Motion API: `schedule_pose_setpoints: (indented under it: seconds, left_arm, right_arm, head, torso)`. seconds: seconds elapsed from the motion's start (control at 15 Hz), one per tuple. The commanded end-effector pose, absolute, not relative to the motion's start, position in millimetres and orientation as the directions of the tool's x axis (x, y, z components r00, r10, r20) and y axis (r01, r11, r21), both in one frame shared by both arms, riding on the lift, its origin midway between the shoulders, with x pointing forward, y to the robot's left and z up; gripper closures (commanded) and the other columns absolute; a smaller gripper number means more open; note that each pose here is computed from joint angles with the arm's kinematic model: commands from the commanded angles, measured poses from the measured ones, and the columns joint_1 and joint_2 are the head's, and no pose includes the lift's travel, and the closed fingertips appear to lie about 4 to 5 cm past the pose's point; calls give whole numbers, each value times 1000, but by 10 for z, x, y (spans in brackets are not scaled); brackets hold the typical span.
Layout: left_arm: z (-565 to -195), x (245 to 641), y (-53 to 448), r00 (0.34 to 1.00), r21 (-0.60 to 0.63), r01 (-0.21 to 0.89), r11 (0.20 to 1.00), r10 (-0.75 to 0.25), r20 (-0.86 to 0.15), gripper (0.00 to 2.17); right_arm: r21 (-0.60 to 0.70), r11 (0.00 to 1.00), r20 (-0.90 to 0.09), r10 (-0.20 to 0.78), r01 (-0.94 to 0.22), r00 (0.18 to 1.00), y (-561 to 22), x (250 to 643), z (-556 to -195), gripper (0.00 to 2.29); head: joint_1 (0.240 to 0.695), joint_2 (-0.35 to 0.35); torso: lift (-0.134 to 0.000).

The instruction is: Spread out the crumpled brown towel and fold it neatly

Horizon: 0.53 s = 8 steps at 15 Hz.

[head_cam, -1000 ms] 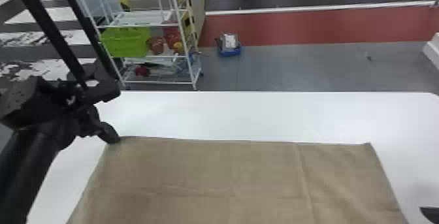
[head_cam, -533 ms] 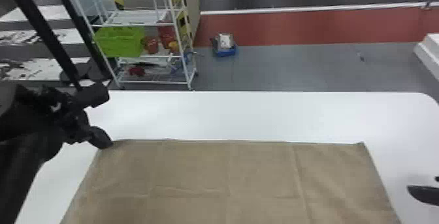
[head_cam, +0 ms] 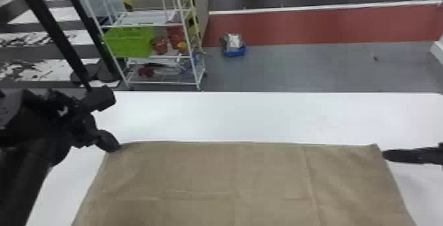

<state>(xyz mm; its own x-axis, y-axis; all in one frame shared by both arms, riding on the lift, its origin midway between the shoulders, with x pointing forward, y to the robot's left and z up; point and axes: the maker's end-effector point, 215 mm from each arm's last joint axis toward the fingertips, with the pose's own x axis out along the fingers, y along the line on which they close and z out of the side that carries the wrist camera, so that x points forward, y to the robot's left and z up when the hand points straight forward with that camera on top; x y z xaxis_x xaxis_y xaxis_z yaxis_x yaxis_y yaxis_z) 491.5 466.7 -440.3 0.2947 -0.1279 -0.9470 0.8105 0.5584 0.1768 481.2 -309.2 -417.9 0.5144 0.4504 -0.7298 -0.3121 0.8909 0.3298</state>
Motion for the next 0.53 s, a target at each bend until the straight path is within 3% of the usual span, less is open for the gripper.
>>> schedule_pose_setpoints:
  seconds: [0.0,0.47]
  left_arm:
    - [-4418,4902,4672,293,175,810,559,-127,-948,1372]
    - [-4393,4906,4707,296,180,808,561,-123,-947,1372]
  right_arm:
    - [344,893,-753,446,-288,484,-3061,4850,-4235,205]
    - [315,911,-793,407,-268,453,-3095,5096,-4374,279]
  head:
    - [695,174]
    - [695,174]
  torso:
    - [-122]
    - [-122]
